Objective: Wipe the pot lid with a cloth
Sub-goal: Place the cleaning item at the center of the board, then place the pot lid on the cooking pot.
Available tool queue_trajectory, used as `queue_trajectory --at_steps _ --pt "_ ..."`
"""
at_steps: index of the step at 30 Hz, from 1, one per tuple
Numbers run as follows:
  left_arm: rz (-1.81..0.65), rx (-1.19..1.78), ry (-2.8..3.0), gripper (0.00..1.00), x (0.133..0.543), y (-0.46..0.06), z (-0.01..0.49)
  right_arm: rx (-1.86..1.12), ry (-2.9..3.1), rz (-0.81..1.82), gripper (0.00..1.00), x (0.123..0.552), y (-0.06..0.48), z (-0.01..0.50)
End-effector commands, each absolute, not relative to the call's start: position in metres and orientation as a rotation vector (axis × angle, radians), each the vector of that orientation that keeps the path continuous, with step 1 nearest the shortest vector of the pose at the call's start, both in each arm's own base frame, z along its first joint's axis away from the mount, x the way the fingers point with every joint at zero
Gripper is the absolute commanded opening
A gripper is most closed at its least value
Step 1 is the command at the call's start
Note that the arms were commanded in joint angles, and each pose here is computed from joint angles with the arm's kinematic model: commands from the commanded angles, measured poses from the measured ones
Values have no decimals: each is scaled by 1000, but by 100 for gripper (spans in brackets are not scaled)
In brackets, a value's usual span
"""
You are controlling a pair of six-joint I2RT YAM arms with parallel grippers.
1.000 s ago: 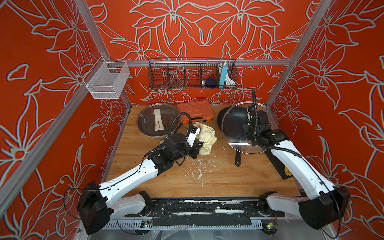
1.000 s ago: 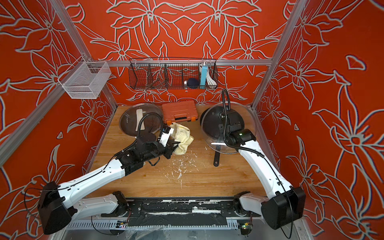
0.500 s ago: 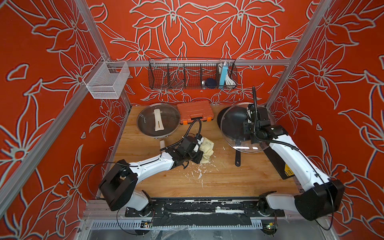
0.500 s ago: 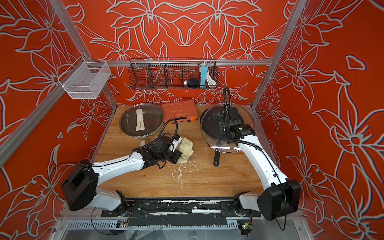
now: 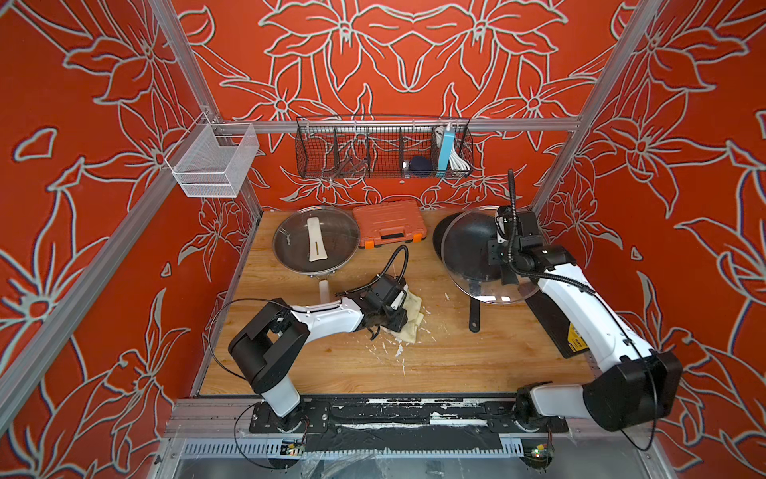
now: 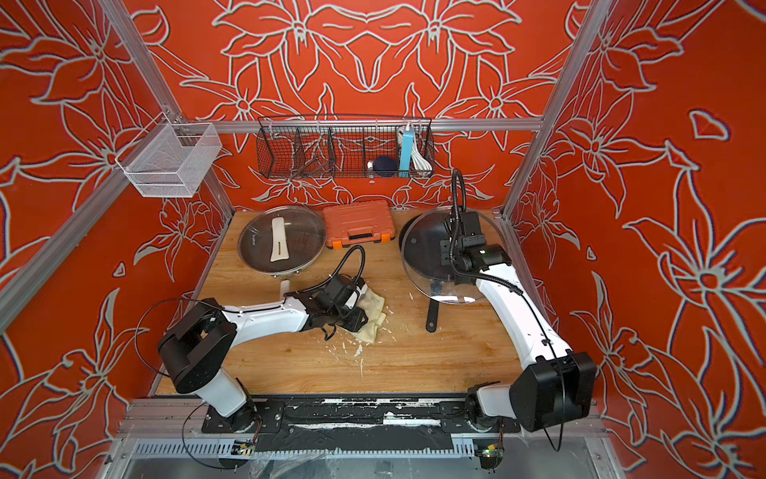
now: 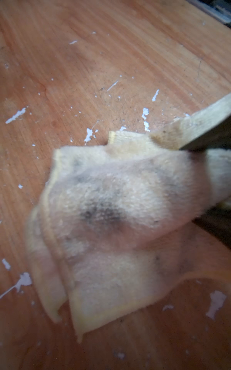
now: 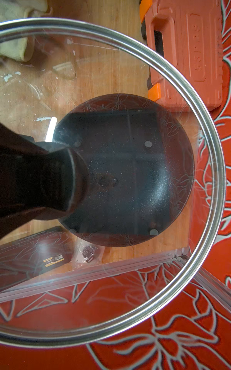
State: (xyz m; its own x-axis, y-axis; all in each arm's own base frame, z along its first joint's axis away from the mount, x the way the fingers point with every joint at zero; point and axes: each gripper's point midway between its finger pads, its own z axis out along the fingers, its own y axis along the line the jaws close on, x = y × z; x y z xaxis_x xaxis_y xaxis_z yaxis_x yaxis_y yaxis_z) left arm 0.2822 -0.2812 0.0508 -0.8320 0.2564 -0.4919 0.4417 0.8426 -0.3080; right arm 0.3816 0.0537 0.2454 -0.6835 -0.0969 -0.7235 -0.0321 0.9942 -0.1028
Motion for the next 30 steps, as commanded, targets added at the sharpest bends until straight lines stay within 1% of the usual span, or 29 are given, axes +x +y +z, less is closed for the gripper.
queue_trajectory --at_steps 1,3,5,8,14,21,22,25,30 --pt "-626 512 2517 77 286 -286 78 -13 2149 -38 0 403 54 303" --pt "-642 515 2472 87 287 -286 93 -12 2162 -29 0 407 53 300" --pt "-660 514 2411 94 287 -284 109 -15 2182 -20 0 412 54 296" --pt "-725 558 2269 99 281 -286 141 -23 2214 -10 0 422 56 290" --pt "-846 638 2024 99 257 -284 201 -34 2273 8 0 447 60 283" --pt "-918 750 1824 99 226 -277 235 -44 2339 -1 0 473 58 265" --pt "-927 767 1779 99 219 -274 247 -46 2350 -3 0 477 59 262" --pt "-929 806 1740 99 211 -272 252 -53 2378 -7 0 490 61 252" --pt "-903 809 1712 99 210 -268 255 -71 2400 -30 0 509 62 241"
